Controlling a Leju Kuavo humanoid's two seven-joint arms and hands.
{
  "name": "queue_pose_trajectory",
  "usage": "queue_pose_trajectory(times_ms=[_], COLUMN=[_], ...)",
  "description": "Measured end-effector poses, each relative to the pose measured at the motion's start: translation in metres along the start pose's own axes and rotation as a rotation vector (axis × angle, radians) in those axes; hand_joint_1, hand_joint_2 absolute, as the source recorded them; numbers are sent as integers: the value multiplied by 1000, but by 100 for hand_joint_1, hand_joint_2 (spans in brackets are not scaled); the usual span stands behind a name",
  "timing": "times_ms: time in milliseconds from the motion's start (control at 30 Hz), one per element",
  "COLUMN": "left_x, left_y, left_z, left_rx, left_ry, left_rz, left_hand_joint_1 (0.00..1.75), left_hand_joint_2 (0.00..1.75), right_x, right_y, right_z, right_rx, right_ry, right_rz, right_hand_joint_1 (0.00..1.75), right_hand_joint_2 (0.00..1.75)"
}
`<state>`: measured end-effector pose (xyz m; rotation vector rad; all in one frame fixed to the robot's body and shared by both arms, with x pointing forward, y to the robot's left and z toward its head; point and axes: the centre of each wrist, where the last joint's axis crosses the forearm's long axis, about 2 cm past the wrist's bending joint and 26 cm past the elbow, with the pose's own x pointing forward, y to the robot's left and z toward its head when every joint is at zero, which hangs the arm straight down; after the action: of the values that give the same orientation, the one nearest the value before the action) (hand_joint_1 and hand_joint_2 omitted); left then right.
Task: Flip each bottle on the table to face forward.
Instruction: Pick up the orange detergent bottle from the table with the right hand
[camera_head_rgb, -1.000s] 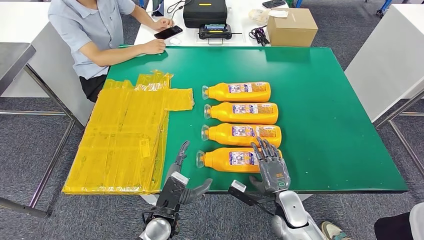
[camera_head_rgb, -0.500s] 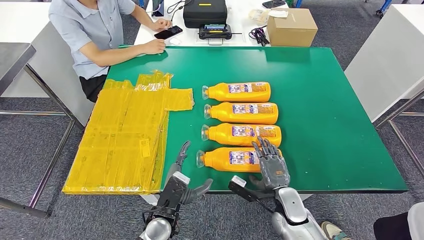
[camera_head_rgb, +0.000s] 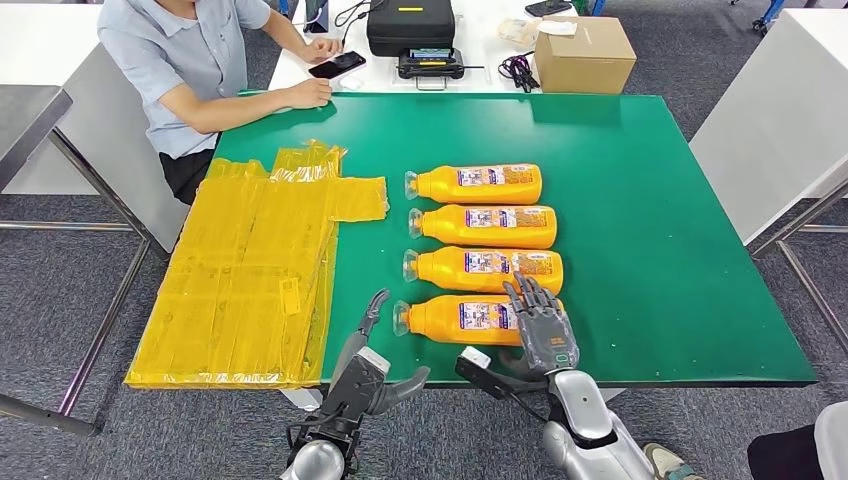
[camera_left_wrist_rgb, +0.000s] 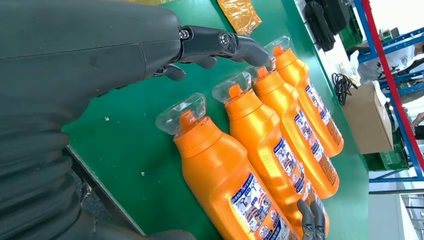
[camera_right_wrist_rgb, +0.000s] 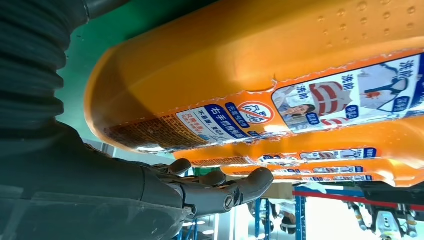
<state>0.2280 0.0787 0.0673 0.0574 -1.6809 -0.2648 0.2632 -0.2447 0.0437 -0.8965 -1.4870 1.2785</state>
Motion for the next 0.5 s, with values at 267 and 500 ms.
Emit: queue_pose_trajectory(times_ms=[267, 500], left_x=[0, 0], left_y=[0, 0], left_z=[0, 0], left_rx=[-5, -6], left_ry=[-1, -1], left_rz=[-1, -2], left_hand_joint_1=[0, 0], left_hand_joint_2=[175, 175], right_x=[-3, -4], right_y=[0, 0], right_z=[0, 1], right_rx=[33, 49], right_ry=[4, 1], right_rz=[-11, -14], right_hand_joint_1=[0, 175], right_hand_joint_2=[175, 175])
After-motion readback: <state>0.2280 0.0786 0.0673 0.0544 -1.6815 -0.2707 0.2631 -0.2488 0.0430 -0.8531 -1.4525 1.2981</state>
